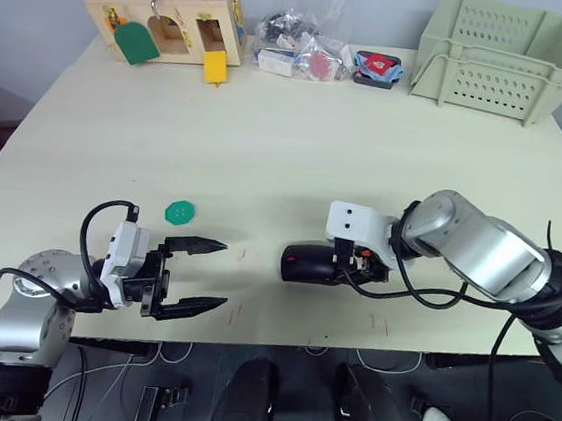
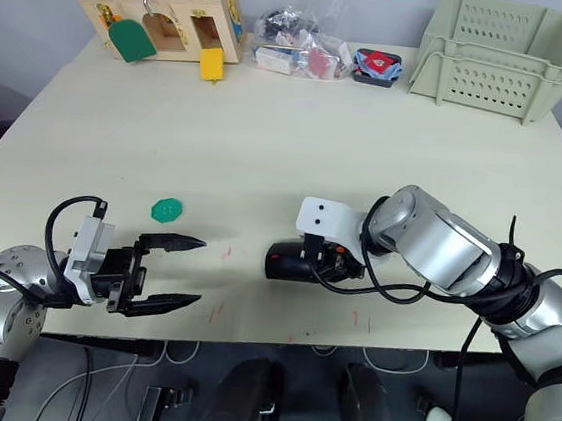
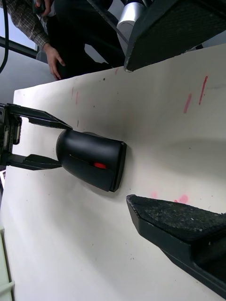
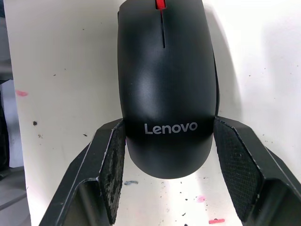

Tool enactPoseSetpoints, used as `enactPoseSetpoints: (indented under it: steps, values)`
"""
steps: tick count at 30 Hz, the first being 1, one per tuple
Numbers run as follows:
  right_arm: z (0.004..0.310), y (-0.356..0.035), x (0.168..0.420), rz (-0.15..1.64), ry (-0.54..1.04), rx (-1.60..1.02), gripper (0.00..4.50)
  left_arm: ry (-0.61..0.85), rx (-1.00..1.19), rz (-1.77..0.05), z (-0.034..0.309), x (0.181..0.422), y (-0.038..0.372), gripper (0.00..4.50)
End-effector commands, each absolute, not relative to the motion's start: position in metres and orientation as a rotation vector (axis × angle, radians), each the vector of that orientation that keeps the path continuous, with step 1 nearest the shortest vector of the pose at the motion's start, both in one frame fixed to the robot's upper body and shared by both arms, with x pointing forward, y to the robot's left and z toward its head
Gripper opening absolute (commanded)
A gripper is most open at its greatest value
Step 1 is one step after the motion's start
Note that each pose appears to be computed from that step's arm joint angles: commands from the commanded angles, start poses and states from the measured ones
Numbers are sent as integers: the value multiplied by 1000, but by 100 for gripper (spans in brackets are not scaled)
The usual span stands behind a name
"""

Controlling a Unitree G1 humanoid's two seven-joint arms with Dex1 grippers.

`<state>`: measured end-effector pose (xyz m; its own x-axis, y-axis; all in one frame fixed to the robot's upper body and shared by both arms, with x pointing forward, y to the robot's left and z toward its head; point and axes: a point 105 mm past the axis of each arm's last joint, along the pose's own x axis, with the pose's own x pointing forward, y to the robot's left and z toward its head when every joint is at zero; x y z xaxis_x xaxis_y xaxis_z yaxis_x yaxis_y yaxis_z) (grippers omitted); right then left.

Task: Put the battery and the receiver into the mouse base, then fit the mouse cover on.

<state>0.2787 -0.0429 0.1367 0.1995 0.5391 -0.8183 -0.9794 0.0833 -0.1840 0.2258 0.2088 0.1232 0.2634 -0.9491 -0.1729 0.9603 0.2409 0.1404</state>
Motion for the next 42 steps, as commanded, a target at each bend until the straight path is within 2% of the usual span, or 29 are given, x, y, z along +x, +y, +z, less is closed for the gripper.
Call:
enactPoseSetpoints:
  steps: [1,22,42]
  values:
    - [137,-42,282,1252,637,-864,231,47,252,-1314,127,225,210,450]
    - [123,-49,281,1247,674,-849,231,51,252,-1314,127,224,210,450]
    - [129,-48,284,1251,652,-864,231,47,248,-1316,127,224,207,450]
